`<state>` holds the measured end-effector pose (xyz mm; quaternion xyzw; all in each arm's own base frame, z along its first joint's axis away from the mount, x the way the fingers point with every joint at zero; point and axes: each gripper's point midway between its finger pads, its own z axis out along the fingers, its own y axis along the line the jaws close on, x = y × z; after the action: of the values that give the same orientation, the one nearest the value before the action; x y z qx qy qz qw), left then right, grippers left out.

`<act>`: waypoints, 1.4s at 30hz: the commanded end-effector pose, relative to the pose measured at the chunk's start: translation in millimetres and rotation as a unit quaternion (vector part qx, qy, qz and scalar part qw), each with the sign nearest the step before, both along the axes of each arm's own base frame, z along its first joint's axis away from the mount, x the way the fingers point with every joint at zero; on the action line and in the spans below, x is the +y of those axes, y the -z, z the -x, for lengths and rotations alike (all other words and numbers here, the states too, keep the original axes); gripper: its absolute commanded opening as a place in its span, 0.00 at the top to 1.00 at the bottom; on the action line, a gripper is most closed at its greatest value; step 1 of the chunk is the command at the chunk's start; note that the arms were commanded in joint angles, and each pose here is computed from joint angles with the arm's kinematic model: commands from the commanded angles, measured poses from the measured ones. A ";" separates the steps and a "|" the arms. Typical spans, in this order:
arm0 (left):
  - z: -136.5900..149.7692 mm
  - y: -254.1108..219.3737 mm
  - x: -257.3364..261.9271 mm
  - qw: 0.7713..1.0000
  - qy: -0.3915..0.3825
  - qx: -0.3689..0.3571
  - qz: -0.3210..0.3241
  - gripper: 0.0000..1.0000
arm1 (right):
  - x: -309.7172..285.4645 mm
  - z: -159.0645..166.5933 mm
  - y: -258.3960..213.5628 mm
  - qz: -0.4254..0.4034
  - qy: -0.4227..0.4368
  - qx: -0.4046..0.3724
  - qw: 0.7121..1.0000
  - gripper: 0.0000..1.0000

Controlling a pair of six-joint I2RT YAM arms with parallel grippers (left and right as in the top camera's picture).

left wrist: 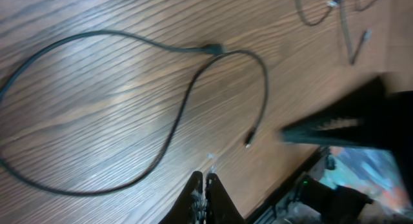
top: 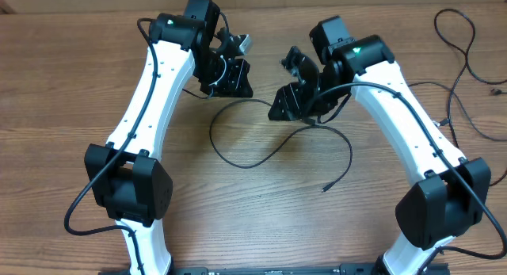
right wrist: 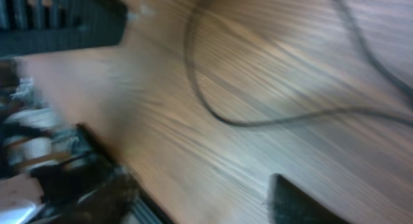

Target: Untangle cables

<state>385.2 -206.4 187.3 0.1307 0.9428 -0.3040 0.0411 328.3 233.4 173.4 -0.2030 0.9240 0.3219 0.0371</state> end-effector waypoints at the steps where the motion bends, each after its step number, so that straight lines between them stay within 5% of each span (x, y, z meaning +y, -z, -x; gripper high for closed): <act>1: 0.4 -20.8 -13.0 0.999 0.017 -0.017 0.041 0.96 | 23.4 23.6 14.9 -0.082 -0.058 0.021 0.995 0.22; 5: -10.8 -3.3 12.0 0.998 -0.048 -0.011 -0.046 0.96 | -4.0 15.1 72.9 0.059 0.023 0.026 0.998 0.23; 8: -18.3 1.7 21.7 0.992 -0.101 -0.003 -0.077 0.88 | -50.7 -16.7 108.9 0.195 0.241 0.023 0.950 0.32; 10: -22.0 1.4 22.2 0.991 -0.111 -0.006 -0.077 0.86 | -69.3 -36.5 117.9 0.228 0.313 -0.016 0.922 0.34; 14: -26.0 2.9 26.7 0.989 -0.118 -0.015 -0.091 0.85 | -57.8 -76.3 112.9 0.235 0.087 -0.198 0.948 0.19; 16: -25.7 2.9 26.4 0.989 -0.117 -0.015 -0.090 0.84 | -53.5 -69.3 133.9 0.243 -0.044 -0.218 0.944 0.22; 26: -29.0 -0.1 21.0 0.990 -0.114 -0.020 -0.074 0.81 | -54.0 -81.6 162.4 0.244 -0.073 -0.229 0.940 0.38; 35: -28.5 -0.1 20.4 0.991 -0.113 -0.020 -0.074 0.81 | -66.0 -32.1 200.1 0.241 -0.067 -0.141 0.958 0.44; 38: -28.4 0.0 20.5 0.991 -0.113 -0.020 -0.074 0.77 | -63.5 -23.2 199.7 0.230 0.022 -0.079 0.970 0.96; 41: -31.5 2.1 27.7 0.989 -0.115 -0.030 -0.092 0.77 | -35.6 -25.5 160.5 0.161 0.054 -0.036 0.985 0.96; 42: -31.5 2.0 27.4 0.991 -0.083 -0.048 -0.094 0.85 | -7.1 -32.0 106.7 0.074 0.043 -0.041 0.995 0.97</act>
<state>412.8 -178.1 176.0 0.0278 0.9746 -0.2094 0.0743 348.4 182.4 3.3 -0.1891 0.9729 0.1223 0.0518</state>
